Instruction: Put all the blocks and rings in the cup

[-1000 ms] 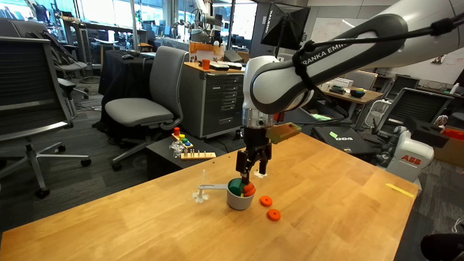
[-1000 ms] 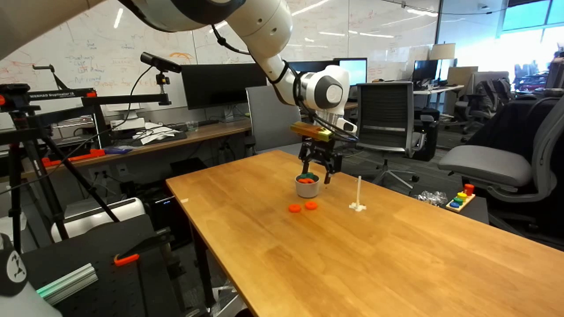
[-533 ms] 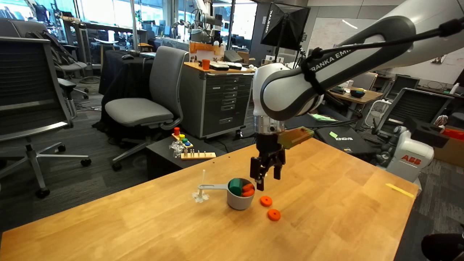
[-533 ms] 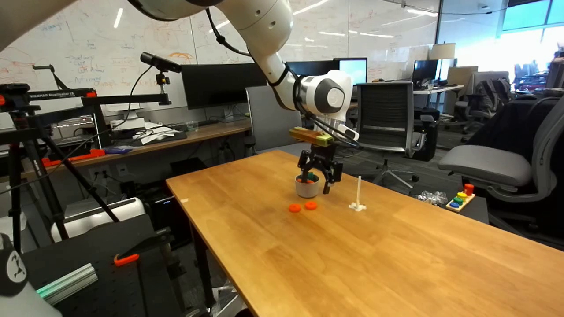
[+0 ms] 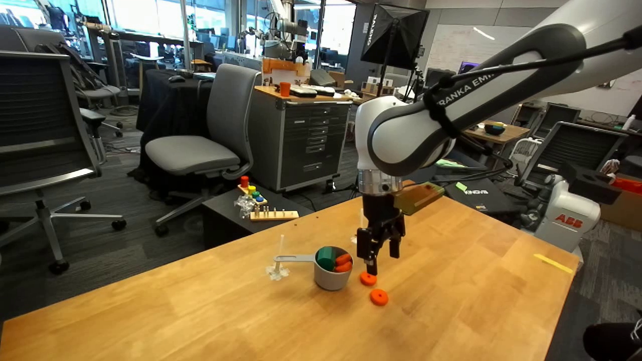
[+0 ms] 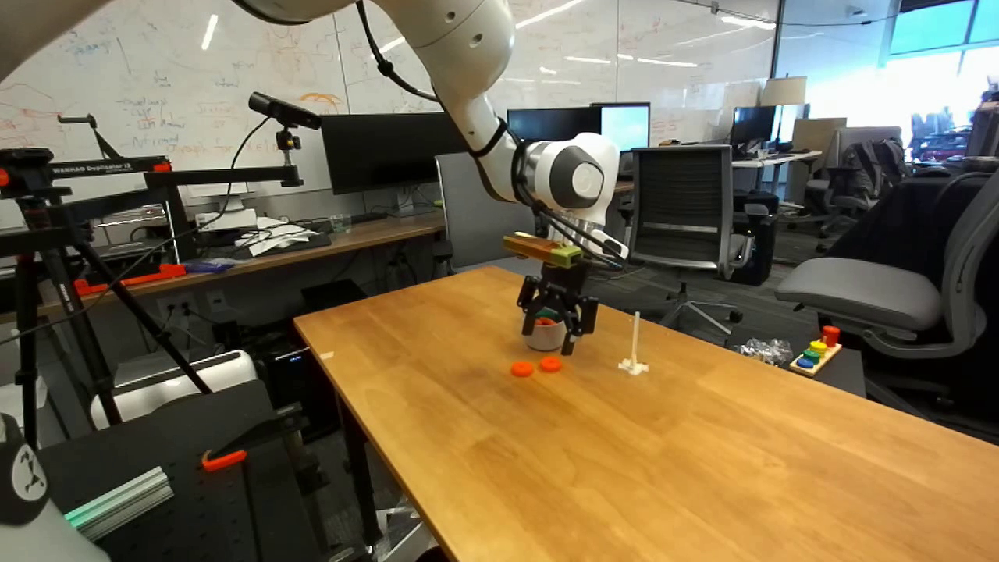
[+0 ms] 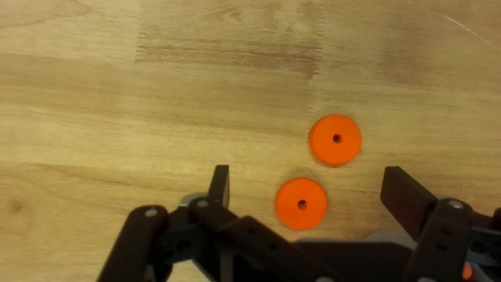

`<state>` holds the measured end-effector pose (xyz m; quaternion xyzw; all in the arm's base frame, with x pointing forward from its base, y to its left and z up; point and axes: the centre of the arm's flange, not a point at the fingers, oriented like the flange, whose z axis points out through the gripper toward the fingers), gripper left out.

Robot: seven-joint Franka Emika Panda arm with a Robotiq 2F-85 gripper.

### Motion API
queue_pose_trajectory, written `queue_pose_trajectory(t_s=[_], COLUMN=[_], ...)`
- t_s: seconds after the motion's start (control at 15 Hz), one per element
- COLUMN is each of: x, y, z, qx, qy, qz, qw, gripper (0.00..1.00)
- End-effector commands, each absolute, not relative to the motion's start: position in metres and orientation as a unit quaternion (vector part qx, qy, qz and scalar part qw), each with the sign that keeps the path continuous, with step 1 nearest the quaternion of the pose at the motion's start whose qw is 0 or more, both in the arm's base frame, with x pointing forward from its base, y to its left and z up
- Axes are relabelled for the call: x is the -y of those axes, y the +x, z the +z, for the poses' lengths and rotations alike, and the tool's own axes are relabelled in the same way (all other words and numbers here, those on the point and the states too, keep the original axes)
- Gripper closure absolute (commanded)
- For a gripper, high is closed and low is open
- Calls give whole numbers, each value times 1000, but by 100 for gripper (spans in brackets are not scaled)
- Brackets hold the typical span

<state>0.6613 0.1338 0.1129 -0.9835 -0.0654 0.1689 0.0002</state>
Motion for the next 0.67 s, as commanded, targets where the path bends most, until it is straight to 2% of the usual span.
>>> queue_pose_trajectory(t_s=[0.0,0.6], x=[-129,-140], y=[654,666], z=[115,94], qx=[76,94], qy=[-984,-984], qz=[161,152], qw=[-10,-22], gripper=[0,0])
